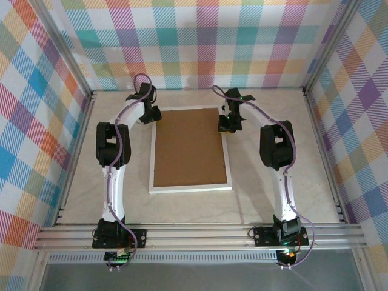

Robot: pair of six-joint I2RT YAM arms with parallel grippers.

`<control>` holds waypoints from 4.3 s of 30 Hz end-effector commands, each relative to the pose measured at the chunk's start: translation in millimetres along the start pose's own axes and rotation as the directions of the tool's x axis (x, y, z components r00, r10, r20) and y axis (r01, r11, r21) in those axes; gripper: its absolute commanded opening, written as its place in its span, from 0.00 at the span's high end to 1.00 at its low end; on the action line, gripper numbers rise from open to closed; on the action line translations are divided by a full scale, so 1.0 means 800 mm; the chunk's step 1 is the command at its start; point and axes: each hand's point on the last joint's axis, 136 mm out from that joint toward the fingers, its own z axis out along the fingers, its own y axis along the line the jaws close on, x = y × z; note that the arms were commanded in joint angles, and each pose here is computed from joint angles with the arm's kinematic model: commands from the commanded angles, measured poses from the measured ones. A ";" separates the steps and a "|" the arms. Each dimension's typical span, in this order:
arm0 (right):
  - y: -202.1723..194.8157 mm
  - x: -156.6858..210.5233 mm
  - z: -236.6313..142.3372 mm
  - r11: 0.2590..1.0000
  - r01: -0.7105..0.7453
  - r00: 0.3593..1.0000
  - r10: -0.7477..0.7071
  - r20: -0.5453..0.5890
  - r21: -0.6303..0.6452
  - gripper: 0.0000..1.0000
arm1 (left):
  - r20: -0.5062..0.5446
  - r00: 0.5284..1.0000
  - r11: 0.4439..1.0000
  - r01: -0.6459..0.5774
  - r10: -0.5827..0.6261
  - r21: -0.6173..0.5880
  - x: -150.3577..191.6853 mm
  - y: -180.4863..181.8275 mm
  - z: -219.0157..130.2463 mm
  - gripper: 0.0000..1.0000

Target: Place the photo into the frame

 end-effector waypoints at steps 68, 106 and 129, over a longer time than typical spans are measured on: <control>-0.011 0.013 0.017 0.998 -0.064 0.997 0.065 -0.035 0.013 0.77 | -0.174 0.982 0.990 0.088 -0.068 0.110 0.024 0.026 -0.008 0.47; 0.004 0.014 0.027 0.998 -0.065 0.997 0.064 -0.046 -0.025 0.78 | -0.406 0.910 0.984 0.137 -0.079 0.116 0.143 -0.025 0.060 0.53; -0.019 0.010 0.010 0.996 -0.085 0.996 0.086 -0.018 0.033 0.78 | -0.027 0.993 0.970 0.114 -0.111 0.216 -0.032 -0.006 -0.125 0.31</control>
